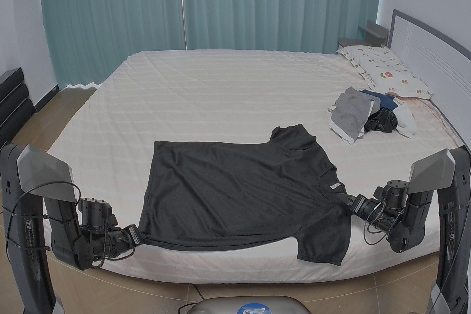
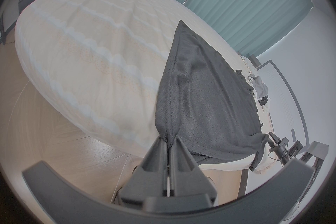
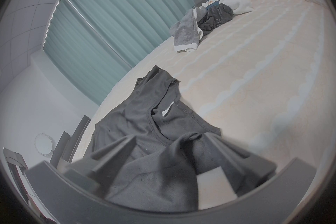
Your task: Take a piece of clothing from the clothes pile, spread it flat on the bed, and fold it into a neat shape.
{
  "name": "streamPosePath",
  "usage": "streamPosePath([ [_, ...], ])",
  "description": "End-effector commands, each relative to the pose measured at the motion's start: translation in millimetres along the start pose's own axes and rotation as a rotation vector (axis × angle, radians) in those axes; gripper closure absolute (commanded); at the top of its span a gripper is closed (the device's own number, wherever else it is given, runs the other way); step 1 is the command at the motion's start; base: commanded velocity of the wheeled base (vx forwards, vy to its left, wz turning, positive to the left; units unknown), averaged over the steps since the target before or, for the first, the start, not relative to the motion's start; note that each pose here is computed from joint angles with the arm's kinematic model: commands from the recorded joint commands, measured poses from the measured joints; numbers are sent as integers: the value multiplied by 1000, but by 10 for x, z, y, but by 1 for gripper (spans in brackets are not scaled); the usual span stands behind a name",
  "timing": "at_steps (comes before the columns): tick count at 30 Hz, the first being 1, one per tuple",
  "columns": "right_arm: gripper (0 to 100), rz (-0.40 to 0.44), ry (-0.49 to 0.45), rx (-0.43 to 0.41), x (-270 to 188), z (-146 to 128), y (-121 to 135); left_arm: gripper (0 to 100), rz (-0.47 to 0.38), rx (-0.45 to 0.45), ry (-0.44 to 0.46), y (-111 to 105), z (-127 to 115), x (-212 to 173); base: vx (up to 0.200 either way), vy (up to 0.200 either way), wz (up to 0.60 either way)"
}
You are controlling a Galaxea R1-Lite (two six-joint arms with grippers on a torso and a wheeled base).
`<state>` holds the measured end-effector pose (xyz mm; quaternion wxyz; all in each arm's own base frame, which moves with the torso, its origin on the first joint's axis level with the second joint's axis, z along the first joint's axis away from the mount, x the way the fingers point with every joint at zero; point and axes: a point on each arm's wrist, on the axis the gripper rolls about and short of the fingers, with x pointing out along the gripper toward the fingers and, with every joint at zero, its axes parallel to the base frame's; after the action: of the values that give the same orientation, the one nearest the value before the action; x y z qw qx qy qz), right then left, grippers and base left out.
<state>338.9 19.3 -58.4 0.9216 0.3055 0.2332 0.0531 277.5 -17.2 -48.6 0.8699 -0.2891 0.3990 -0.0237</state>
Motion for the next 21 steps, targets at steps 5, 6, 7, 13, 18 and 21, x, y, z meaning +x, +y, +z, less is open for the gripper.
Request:
streamPosePath([
  [5,0,-68,32,33,-229,-35,-104,100,1,-1,2,1,-5,1,0,0,0],
  [6,0,-78,32,42,-304,-6,-104,100,2,-2,2,6,-6,-2,0,0,0],
  [7,0,-74,30,46,-347,21,-94,100,1,-1,3,3,-8,-1,0,0,0],
  [13,0,13,172,92,-551,-91,-65,100,1,-1,3,3,-8,-1,0,0,0],
  [18,0,15,234,28,-543,-243,-61,100,3,0,6,6,-14,-1,0,0,0],
  [21,0,12,247,12,-546,-272,-75,100,2,0,4,5,-11,1,0,0,0],
])
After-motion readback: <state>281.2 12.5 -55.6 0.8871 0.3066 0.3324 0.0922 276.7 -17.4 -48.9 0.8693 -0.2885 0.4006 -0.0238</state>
